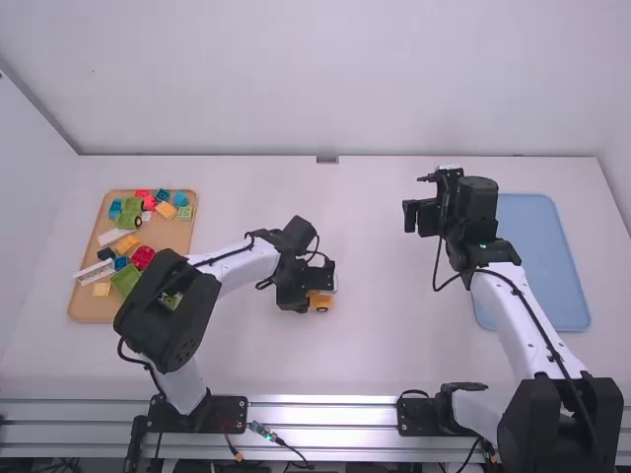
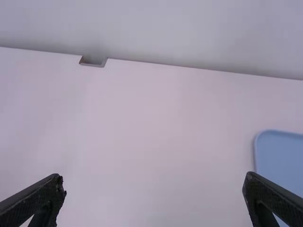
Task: Assemble lego blocks to make yellow taxi
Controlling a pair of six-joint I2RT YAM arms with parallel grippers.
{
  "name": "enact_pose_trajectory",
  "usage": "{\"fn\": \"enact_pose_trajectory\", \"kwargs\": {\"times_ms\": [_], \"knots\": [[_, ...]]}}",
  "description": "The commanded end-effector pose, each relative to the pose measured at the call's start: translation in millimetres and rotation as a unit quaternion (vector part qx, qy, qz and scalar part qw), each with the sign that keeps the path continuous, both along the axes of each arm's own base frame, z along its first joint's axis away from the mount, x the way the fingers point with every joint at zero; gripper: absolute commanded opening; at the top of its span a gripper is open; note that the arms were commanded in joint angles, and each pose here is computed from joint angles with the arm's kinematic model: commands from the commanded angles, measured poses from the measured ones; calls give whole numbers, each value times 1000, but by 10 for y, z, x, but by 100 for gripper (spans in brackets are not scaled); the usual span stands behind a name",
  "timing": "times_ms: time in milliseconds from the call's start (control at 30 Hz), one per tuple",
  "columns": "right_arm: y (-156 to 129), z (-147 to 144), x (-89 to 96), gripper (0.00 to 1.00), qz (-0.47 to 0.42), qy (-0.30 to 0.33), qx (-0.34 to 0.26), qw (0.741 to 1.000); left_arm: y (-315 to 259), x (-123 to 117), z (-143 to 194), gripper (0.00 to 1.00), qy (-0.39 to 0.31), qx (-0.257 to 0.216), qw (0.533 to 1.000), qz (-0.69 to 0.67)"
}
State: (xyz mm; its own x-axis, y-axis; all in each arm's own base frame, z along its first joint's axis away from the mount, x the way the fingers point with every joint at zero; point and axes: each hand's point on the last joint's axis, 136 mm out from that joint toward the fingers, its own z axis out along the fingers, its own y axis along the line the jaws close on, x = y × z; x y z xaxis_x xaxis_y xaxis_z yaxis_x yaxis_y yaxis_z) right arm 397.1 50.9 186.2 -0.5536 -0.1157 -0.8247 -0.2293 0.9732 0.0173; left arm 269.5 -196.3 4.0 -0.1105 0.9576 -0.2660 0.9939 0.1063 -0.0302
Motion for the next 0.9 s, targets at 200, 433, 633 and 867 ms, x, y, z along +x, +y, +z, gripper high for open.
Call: {"fn": "enact_pose_trajectory", "kwargs": {"times_ms": [200, 433, 633, 867], "knots": [[4, 69, 30, 99, -1, -6, 2, 1000, -22, -46, 43, 58, 4, -10, 1000, -1], [3, 47, 15, 99, -1, -1, 2, 1000, -19, -44, 43, 69, 4, -10, 1000, 0], [7, 42, 10, 99, 4, -1, -5, 1000, 0, -7, 42, 99, -4, -2, 1000, 1], [7, 43, 11, 99, 5, -2, -5, 1000, 36, 245, 281, 99, -29, 26, 997, 59]]}}
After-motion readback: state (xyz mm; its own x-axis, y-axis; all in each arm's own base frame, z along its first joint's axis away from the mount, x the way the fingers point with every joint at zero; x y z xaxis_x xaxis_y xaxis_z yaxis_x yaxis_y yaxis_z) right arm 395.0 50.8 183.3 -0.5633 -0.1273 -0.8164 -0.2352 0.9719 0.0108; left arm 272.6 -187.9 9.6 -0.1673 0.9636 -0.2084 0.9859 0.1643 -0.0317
